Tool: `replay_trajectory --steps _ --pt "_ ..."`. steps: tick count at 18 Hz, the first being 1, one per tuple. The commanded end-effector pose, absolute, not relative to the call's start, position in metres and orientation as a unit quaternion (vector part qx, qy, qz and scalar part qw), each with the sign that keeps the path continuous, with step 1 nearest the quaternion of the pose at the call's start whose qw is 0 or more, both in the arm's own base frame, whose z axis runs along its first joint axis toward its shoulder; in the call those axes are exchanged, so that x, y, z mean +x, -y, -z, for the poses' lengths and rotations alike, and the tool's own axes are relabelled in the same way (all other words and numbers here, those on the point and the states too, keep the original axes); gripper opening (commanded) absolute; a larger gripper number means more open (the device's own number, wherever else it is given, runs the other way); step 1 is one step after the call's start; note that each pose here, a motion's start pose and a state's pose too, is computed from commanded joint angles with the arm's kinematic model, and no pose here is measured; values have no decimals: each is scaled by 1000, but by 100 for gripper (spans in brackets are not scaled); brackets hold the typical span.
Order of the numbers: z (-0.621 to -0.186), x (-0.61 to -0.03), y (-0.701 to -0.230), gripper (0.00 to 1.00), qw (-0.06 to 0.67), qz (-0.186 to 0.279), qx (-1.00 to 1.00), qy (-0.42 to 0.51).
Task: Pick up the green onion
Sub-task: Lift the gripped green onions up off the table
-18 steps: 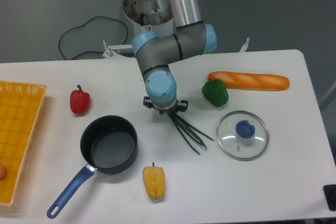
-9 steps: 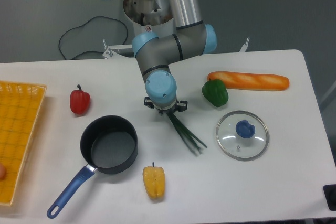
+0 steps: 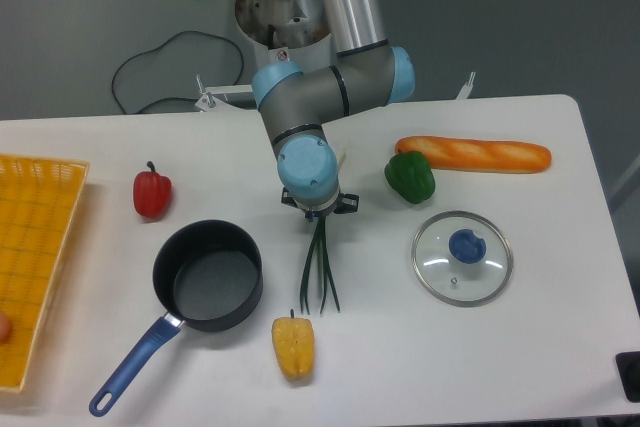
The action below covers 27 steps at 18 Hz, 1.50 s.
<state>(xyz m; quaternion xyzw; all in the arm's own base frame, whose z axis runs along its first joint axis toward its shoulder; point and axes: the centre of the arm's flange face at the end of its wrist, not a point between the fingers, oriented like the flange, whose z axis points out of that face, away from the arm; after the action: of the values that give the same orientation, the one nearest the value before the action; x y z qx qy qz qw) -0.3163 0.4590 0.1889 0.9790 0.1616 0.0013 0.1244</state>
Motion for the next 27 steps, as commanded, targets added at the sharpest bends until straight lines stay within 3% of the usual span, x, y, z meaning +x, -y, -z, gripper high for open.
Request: replay_trajectory --steps 6,14,27 --pt "-203 -322 -461 10 179 6 977 -115" --pt "-240 -327 -466 10 179 10 981 -70" --pt "-354 -365 -502 10 101 72 992 29"
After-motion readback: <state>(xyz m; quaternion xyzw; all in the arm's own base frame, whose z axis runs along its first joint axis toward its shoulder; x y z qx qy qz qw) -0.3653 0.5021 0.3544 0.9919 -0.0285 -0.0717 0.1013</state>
